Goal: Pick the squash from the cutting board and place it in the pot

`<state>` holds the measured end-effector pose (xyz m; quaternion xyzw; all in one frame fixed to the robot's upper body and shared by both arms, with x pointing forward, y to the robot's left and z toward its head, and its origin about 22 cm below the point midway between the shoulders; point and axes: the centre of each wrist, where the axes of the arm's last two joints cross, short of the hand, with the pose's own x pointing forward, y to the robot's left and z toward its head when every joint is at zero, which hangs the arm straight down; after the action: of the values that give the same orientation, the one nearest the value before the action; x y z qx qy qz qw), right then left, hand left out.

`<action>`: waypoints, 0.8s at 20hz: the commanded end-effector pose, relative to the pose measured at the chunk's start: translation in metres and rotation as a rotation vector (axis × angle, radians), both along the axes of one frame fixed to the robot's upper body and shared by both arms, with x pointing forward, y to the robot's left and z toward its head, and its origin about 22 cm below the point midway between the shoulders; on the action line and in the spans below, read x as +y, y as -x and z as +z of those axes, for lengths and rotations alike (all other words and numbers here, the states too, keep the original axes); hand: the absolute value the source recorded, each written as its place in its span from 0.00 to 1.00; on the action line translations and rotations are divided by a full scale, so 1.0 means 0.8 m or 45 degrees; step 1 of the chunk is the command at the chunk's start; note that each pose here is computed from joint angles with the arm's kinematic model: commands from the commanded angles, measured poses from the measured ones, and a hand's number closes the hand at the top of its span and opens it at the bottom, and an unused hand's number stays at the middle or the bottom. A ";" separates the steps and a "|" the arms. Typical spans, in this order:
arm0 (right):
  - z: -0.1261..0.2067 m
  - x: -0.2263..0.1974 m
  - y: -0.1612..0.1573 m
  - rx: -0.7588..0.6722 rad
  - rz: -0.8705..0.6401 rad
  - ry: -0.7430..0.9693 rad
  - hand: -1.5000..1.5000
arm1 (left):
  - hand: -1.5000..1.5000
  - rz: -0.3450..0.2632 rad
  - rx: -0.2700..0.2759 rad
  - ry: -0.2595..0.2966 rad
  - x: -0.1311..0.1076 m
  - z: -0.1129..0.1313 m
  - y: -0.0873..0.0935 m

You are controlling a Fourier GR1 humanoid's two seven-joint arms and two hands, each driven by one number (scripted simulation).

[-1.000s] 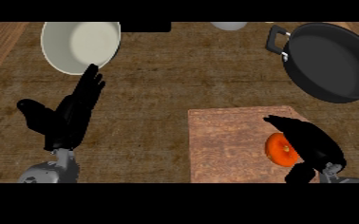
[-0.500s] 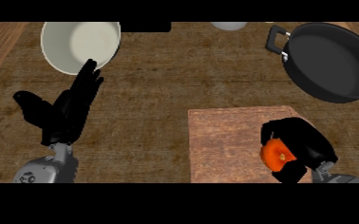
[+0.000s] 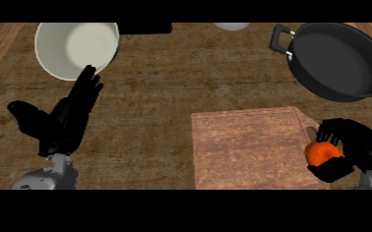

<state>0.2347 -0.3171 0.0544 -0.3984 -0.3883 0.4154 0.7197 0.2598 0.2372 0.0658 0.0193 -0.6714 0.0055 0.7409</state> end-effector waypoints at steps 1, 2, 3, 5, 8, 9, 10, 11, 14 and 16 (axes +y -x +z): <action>0.006 -0.070 0.009 -0.048 -0.624 0.033 1.00 | 0.50 -0.002 0.005 0.010 0.002 -0.004 0.002; 0.010 -0.075 0.010 -0.109 -0.695 0.100 1.00 | 0.50 0.002 -0.003 0.003 -0.002 -0.003 -0.003; 0.031 -0.091 0.006 -0.163 -0.803 0.145 1.00 | 0.50 -0.004 0.005 0.006 0.007 -0.007 0.001; 0.061 -0.101 0.001 -0.278 -0.895 0.220 1.00 | 0.50 -0.026 -0.006 -0.015 0.004 -0.004 0.003; 0.100 -0.100 0.012 -0.429 -0.875 0.245 1.00 | 0.50 -0.029 0.001 0.004 -0.007 -0.002 0.000; 0.108 -0.077 0.023 -0.441 -0.854 0.237 1.00 | 0.50 -0.018 0.001 -0.021 -0.004 -0.006 -0.002; 0.128 -0.089 0.025 -0.462 -0.835 0.239 1.00 | 0.50 -0.036 0.005 0.015 -0.019 -0.014 -0.001; 0.152 -0.090 0.007 -0.523 -0.825 0.245 1.00 | 0.50 -0.022 0.014 -0.019 0.000 -0.001 -0.013; 0.183 -0.077 0.031 -0.653 -0.778 0.287 1.00 | 0.50 -0.023 -0.003 0.011 -0.009 0.007 0.010; 0.220 -0.063 0.039 -0.733 -0.674 0.374 1.00 | 0.50 -0.048 0.018 -0.008 -0.017 -0.017 0.002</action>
<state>0.2152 -0.3797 0.1890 -0.6529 -0.3622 0.1262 0.6532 0.2585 0.2274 0.0633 0.0111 -0.6695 -0.0042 0.7427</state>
